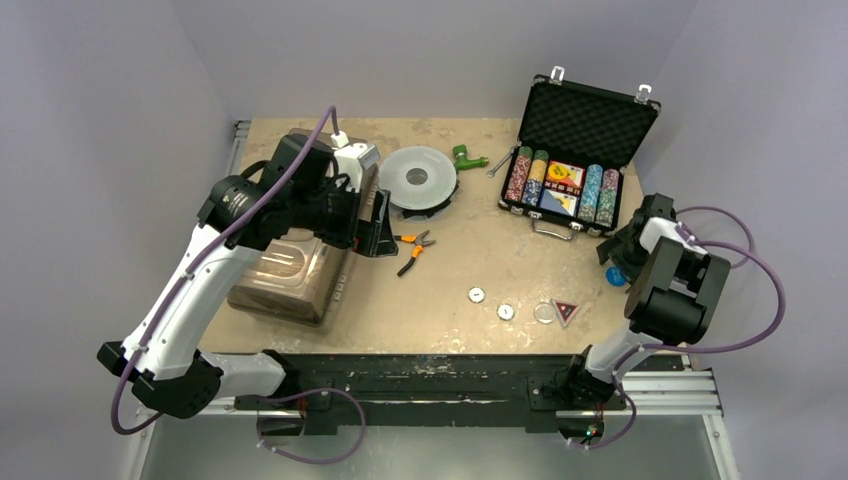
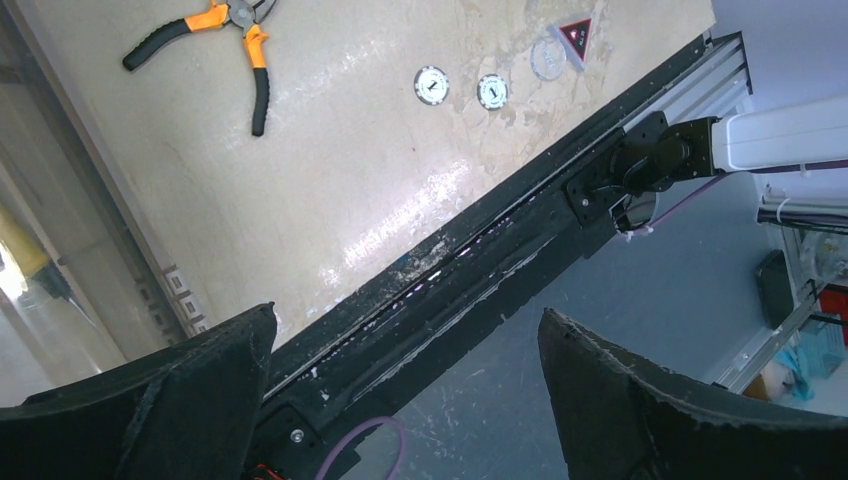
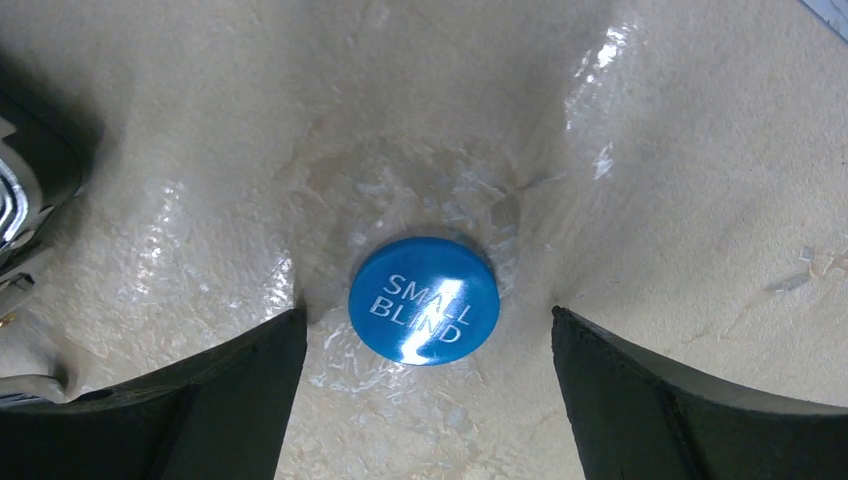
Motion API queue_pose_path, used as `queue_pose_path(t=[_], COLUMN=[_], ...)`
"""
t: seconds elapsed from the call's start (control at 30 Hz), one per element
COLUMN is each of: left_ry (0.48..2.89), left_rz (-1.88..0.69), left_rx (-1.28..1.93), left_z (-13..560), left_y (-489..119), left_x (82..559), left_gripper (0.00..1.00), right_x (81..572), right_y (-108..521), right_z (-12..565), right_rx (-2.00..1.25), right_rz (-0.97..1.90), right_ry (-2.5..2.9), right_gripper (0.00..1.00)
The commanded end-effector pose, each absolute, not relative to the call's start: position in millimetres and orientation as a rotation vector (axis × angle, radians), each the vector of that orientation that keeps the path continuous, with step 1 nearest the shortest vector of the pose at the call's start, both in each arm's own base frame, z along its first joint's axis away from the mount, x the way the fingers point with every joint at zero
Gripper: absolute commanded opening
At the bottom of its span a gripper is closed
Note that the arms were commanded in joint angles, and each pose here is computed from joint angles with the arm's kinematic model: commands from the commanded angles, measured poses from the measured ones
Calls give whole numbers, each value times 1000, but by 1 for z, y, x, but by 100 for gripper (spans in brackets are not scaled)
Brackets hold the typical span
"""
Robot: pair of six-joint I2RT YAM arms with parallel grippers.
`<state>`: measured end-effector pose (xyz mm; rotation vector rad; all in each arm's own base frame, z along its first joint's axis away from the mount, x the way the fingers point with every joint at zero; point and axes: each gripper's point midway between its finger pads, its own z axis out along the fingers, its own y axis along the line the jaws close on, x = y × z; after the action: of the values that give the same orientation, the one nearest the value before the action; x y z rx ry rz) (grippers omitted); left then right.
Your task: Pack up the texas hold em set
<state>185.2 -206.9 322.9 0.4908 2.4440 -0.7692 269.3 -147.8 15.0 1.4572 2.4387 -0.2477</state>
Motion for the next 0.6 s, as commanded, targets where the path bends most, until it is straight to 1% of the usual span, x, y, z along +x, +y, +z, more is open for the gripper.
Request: queue_pose_path(t=[0.0,0.1,0.2,0.37,0.57], left_ry=[2384,2385,2384,2385,2386], left_rz=[-828,-827,-823,-816,-810], left_rx=[494,490,489,488,493], left_z=[341,342,342,341,340], left_y=[-216,-216,-215,-213,-213], left_x=[187,187,187,187,187], left_gripper=[100,100,100,100,100], right_x=[283,282,283,283,285], right_y=[-156,-157,-158,-154,-147], right_z=[22,20,19,17,8], right_rx=[1380,1372,1361,1360,1355], right_rz=[-344,-401,-410,-377,-314], right_ry=[2422,2440,2444,2454,2457], right_gripper=[87,86,80,75,74])
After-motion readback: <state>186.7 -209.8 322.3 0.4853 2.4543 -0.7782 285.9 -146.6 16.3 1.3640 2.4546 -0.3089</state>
